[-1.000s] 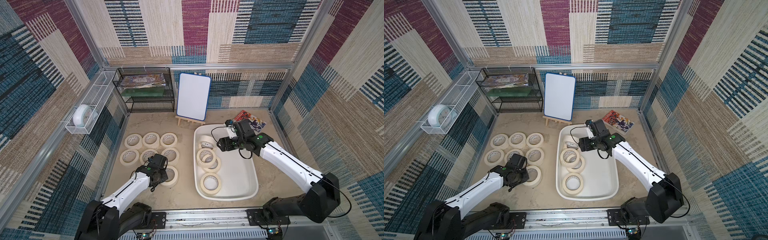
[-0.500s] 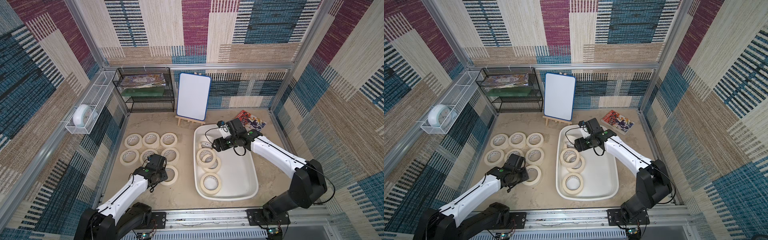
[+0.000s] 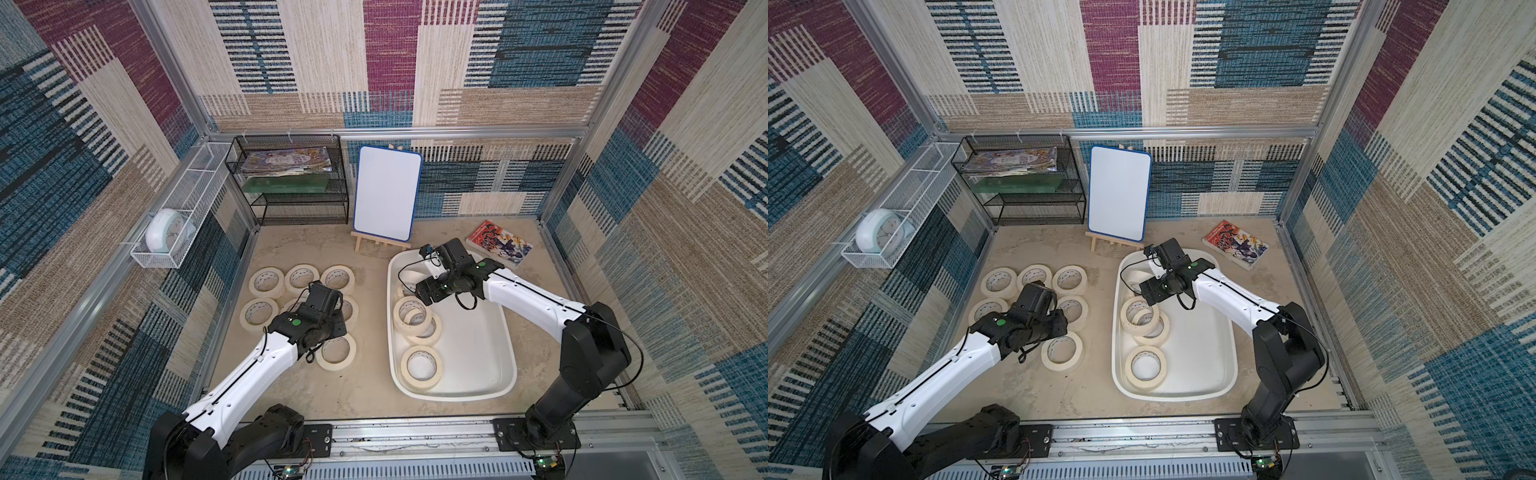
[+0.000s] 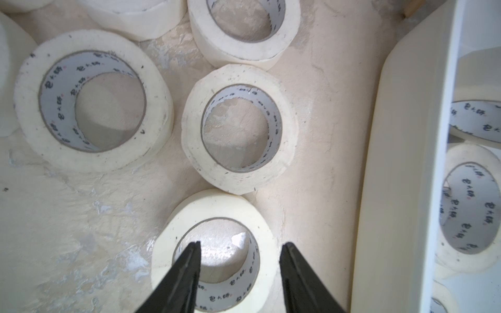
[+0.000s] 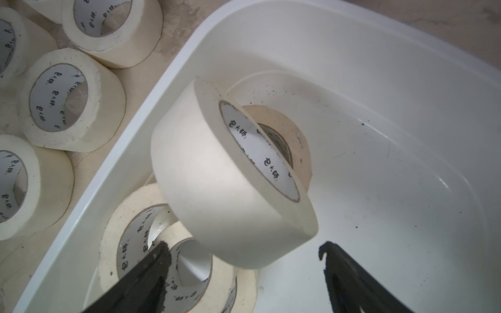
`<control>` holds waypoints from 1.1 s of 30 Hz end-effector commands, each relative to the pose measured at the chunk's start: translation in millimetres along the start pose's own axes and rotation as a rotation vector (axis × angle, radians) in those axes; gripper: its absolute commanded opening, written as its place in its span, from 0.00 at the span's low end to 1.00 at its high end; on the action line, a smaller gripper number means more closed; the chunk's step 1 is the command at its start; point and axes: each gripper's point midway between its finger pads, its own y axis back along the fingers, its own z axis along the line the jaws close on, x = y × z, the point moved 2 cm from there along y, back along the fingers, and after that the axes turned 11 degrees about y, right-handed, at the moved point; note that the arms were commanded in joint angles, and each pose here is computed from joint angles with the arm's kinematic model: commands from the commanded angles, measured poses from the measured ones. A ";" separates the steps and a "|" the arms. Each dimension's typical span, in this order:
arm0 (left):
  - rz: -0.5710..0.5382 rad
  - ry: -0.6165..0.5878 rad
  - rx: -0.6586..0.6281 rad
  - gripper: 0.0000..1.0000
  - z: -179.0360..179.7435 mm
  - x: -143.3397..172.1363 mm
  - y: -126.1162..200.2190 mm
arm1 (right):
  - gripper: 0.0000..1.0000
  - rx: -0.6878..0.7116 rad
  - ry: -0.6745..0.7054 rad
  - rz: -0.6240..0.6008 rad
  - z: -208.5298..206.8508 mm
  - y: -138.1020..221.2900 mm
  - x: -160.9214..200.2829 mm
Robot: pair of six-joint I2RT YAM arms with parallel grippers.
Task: Take out the art tape in the storage box
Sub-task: Pick up the art tape from the storage box.
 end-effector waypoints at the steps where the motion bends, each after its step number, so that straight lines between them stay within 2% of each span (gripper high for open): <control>1: -0.017 -0.056 0.002 0.53 -9.4 -8.4 1.8 | 0.91 0.073 0.026 -0.048 -11.6 -3.4 -16.7; 5: -0.023 -0.082 0.035 0.52 -24.2 -16.2 1.7 | 0.84 0.027 0.033 -0.037 -6.9 -16.2 -24.1; 7: -0.027 -0.092 0.043 0.53 -29.0 -19.5 2.2 | 0.74 0.000 0.035 -0.035 -2.6 -19.6 -24.3; 9: -0.035 -0.098 0.053 0.53 -33.1 -22.7 3.9 | 0.54 -0.010 0.032 -0.029 -0.7 -19.4 -23.3; 11: -0.048 -0.111 0.067 0.53 -38.9 -28.4 7.2 | 0.19 -0.006 0.026 -0.016 -0.4 -13.9 -21.4; 12: -0.050 -0.122 0.073 0.53 -42.3 -30.6 8.4 | 0.07 -0.002 0.022 -0.013 -1.1 -9.1 -21.2; 13: -0.054 -0.137 0.085 0.53 -47.6 -33.9 10.5 | 0.00 0.004 0.021 -0.014 -1.4 -3.3 -21.4; 15: -0.059 -0.166 0.111 0.53 -60.8 -39.4 14.6 | 0.00 0.021 0.008 -0.021 -3.5 10.8 -22.9; 18: -0.048 -0.222 0.154 0.56 -86.5 -38.5 16.9 | 0.00 0.068 -0.095 0.003 -10.4 33.6 -18.9; 21: -0.036 -0.278 0.212 0.59 -116.0 -29.7 16.9 | 0.00 0.006 -0.161 -0.024 -0.6 53.1 -20.5; 25: 0.011 -0.321 0.391 0.62 -156.8 -14.1 21.2 | 0.00 -0.094 -0.190 -0.057 14.9 72.6 -23.5; 27: 0.027 -0.345 0.458 0.67 -171.1 -8.4 24.8 | 0.00 -0.150 -0.185 -0.059 23.7 77.8 -23.6; 33: 0.018 -0.390 0.500 0.75 -190.5 -4.1 22.8 | 0.00 -0.320 -0.169 -0.064 50.1 84.9 -19.4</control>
